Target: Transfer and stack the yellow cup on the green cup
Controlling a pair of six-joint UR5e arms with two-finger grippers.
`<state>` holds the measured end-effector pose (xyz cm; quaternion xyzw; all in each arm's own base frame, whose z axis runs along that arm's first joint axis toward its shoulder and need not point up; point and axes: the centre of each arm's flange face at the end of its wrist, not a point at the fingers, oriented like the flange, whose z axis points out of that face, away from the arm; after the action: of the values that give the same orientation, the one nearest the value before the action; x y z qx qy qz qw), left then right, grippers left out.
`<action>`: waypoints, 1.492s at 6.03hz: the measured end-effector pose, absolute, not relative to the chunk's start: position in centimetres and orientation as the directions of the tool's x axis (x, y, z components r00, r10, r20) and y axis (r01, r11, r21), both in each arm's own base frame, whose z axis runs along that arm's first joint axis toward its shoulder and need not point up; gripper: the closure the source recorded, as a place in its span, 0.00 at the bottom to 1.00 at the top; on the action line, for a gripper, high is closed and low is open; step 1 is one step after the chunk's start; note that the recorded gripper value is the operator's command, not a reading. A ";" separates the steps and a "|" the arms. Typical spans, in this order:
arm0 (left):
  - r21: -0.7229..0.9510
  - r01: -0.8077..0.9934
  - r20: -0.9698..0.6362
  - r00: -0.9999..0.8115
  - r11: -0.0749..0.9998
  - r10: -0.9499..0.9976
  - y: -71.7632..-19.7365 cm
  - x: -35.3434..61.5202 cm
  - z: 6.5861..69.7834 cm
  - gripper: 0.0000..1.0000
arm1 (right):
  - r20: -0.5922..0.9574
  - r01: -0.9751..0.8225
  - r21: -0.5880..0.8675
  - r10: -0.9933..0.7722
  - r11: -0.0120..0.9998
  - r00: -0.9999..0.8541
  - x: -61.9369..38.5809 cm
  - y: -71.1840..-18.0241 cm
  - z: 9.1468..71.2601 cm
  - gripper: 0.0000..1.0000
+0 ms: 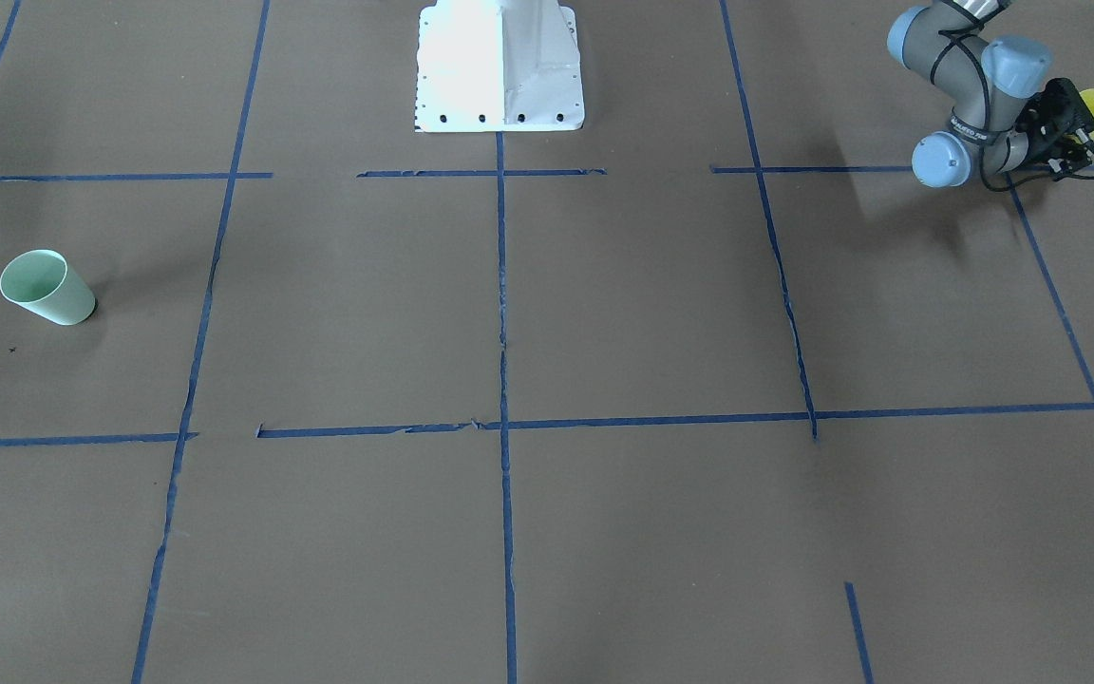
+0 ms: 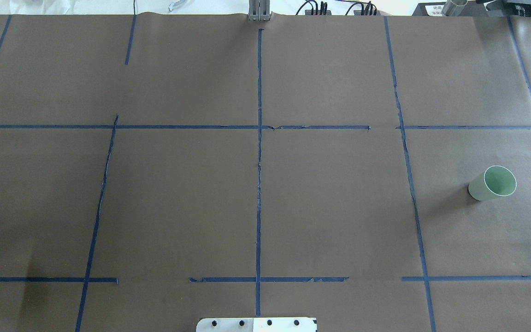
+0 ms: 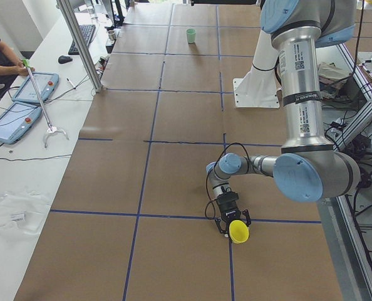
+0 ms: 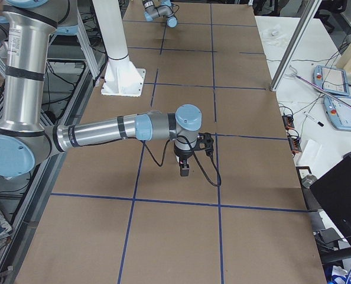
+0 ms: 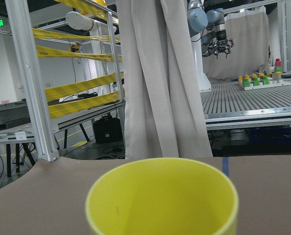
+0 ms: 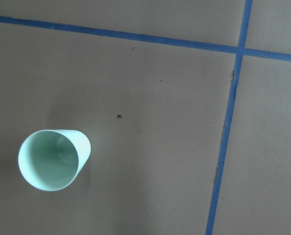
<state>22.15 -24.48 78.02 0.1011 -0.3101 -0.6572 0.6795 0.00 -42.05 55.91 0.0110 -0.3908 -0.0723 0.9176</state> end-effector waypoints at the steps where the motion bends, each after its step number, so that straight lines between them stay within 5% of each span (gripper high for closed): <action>1: 0.558 0.816 0.244 0.013 0.151 -0.970 -25.7 21.9 77.6 0.92 | 0.724 0.126 0.083 -0.147 0.989 0.674 -0.1 -42.1 55.7 0.00; 3: 0.542 0.803 0.157 0.194 0.248 -0.968 -30.6 22.4 75.5 0.92 | 0.724 0.127 0.121 -0.175 0.985 0.667 -0.2 -42.7 54.8 0.00; 7: 0.538 0.813 -0.361 0.463 0.225 -0.809 -43.7 25.6 67.1 0.88 | 0.708 0.150 0.249 -0.285 0.957 0.646 -1.8 -43.8 53.7 0.00; 9: 0.553 0.792 -0.448 0.544 0.258 -0.710 -48.2 28.7 61.7 0.88 | 0.715 0.168 0.313 -0.349 0.935 0.606 -3.1 -43.8 53.1 0.00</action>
<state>28.74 -48.20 61.72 0.3818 0.0538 -0.4746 0.7912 -3.05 -43.84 53.08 0.1076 -0.4192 -0.1453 0.8897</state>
